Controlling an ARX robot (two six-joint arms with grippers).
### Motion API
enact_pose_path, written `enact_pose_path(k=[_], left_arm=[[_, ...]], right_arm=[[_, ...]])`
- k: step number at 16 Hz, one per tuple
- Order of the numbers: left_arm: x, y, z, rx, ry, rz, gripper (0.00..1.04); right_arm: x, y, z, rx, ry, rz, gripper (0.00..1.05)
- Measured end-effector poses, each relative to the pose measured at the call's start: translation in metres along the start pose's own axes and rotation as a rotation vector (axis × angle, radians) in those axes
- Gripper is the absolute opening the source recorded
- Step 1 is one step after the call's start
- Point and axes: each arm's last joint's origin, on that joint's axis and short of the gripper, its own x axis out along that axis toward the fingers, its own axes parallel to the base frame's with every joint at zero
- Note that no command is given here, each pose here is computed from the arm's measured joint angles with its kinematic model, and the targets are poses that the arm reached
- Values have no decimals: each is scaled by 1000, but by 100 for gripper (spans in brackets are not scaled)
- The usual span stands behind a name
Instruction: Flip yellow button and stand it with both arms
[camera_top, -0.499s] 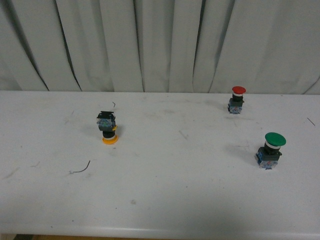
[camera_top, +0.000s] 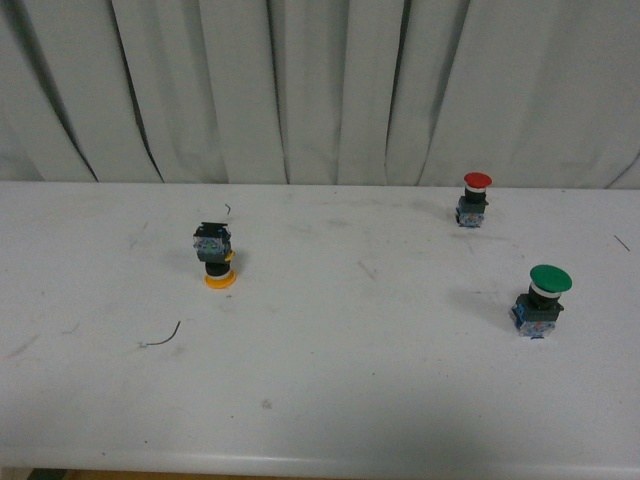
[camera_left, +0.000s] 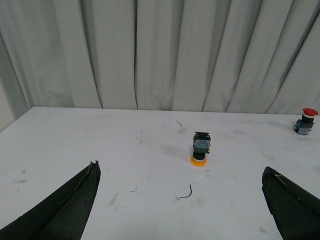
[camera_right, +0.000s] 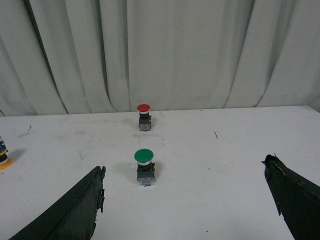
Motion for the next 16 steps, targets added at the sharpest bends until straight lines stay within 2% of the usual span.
enact_pose_path(k=[16], left_arm=[[0,0,0,0,0,0,98]], right_arm=[[0,0,0,0,0,0,98]])
